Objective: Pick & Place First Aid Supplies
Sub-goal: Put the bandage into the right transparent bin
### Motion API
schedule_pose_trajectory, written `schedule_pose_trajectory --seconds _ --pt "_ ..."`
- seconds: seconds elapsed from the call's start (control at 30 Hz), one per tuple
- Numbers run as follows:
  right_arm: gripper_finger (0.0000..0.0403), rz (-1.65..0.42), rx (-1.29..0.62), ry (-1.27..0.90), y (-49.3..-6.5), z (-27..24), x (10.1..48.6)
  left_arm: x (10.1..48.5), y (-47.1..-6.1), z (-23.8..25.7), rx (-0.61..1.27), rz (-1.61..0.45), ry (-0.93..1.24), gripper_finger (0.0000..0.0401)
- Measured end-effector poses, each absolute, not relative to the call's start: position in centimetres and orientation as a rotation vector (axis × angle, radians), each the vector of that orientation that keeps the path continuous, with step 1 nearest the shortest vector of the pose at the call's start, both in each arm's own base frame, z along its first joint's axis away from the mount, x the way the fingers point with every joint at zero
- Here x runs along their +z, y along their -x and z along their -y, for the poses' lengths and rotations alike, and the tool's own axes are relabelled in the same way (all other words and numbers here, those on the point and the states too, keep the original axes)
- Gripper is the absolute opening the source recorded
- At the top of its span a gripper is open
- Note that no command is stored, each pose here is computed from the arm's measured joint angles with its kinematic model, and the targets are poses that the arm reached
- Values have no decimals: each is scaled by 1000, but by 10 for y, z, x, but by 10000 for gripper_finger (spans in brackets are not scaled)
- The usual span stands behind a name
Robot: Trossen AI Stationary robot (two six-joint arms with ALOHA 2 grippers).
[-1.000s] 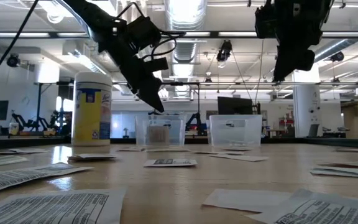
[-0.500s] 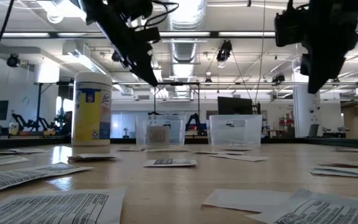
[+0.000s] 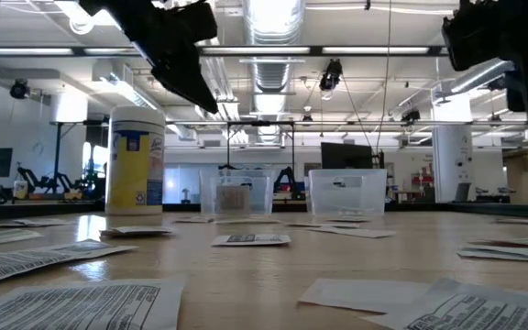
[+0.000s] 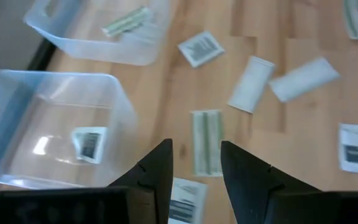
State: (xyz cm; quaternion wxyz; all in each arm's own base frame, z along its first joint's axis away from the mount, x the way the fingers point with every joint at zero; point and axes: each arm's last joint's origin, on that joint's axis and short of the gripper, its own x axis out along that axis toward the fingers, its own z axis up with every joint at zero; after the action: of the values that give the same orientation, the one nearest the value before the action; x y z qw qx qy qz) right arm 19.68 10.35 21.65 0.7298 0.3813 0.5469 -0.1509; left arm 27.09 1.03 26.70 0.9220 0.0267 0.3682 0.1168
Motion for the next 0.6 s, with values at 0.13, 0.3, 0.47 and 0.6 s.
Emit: schedule_pose_trajectory --seconds 0.13,0.3,0.47,0.6 --pt "52 -1202 -405 -919 -194 -106 213 260 -267 4 206 -769 -35 127" --pt "60 -1212 -469 -959 -188 -106 204 255 -265 17 171 -779 -28 126" --pt "92 -1204 -512 -1012 -187 -105 198 252 -264 22 158 -785 -34 126" --pt "115 -1150 -468 -1098 -190 -108 190 251 -264 21 158 -792 -37 126"
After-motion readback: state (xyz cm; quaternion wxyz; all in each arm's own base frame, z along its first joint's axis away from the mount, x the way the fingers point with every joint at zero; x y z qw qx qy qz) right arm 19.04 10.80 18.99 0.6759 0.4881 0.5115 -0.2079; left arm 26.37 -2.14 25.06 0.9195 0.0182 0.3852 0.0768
